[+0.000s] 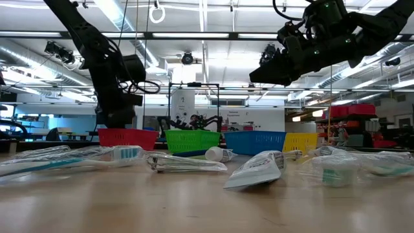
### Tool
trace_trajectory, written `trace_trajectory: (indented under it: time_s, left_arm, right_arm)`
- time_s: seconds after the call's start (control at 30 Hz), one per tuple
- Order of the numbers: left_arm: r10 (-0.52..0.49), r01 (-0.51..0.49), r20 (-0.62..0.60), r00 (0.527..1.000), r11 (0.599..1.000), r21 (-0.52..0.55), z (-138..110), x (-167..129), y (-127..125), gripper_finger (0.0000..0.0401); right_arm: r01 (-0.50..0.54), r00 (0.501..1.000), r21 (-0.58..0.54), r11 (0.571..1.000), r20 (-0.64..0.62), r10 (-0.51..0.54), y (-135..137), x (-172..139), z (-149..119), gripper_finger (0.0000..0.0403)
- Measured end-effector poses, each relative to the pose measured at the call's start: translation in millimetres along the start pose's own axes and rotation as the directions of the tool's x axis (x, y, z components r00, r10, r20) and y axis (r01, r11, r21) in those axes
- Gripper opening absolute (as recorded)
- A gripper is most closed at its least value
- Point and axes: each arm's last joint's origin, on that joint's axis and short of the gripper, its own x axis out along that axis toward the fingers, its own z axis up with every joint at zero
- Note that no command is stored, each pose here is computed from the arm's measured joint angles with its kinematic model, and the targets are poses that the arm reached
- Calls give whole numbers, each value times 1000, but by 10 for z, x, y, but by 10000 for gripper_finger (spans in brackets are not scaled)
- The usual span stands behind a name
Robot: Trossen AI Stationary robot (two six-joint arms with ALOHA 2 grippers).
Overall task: Pick & Place Travel size toiletries
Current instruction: Put the silver nail cutter in the green bin
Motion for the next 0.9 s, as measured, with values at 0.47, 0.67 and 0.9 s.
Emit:
trace_trajectory:
  time_s: [0.47, 0.67, 0.9]
  left_arm:
    - [-187, 228, 251, 950, 963, -142, -49, -802, -154, 100]
    - [-335, 383, 264, 904, 910, -157, -174, -1054, -394, 100]
    - [-392, 420, 210, 896, 901, -108, -288, -1135, -671, 101]
  right_arm:
    - [0, 1000, 0, 1000, -1, 0, 0, 0, -1, 154]
    - [0, 1000, 0, 1000, -1, 0, 0, 0, -1, 154]
    - [0, 1000, 0, 1000, 0, 0, 0, 0, 0, 154]
